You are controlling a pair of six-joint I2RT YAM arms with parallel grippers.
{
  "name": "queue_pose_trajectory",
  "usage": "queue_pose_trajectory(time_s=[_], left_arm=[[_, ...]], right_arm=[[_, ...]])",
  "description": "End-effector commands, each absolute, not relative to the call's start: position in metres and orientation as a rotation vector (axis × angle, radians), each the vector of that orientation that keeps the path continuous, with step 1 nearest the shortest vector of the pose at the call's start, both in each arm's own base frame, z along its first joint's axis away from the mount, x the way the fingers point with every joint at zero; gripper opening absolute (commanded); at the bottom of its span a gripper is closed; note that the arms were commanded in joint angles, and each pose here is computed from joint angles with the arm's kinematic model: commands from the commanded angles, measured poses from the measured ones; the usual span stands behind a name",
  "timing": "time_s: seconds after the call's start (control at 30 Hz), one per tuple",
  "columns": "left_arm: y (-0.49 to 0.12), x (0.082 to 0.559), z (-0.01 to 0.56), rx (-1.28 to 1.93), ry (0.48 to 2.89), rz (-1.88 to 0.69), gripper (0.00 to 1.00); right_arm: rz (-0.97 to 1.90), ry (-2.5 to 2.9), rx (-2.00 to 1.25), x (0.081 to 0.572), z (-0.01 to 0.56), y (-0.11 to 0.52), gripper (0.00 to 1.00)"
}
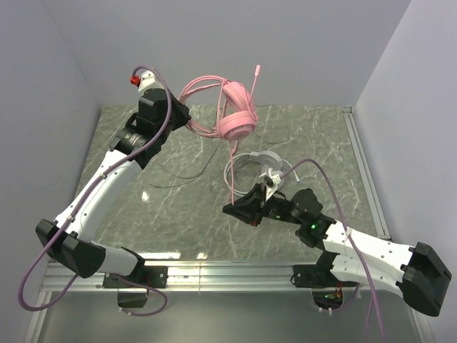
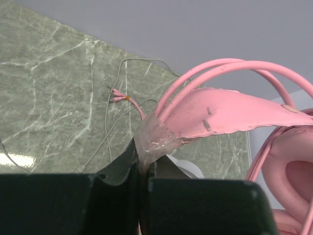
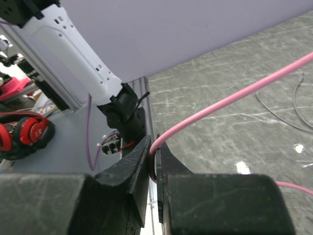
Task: Wrap the headphones
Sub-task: Wrap the headphone cable with the right arm
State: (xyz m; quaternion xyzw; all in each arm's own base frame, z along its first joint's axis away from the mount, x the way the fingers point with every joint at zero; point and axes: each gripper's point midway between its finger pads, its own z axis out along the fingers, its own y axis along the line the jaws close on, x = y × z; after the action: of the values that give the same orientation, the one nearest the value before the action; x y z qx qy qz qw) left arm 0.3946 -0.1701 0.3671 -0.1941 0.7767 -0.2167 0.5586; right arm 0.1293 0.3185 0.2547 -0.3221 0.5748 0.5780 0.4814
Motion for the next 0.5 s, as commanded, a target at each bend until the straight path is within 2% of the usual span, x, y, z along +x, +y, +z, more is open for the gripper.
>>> queue_pose_trajectory(time_s=[0.0,0.47], left_arm=[[-0.149,0.415,0.435,-0.627,1.512,-0.609,0.00],[-0.134,0.432,0.409,-0.723,1.477,-0.507,0.00]], right_arm=[[1.539,1.293,-0.881,0.095,0.282,0.319,0.15],[1.620,1.210,-0.937,0.067,0.313,0.318,0.16]])
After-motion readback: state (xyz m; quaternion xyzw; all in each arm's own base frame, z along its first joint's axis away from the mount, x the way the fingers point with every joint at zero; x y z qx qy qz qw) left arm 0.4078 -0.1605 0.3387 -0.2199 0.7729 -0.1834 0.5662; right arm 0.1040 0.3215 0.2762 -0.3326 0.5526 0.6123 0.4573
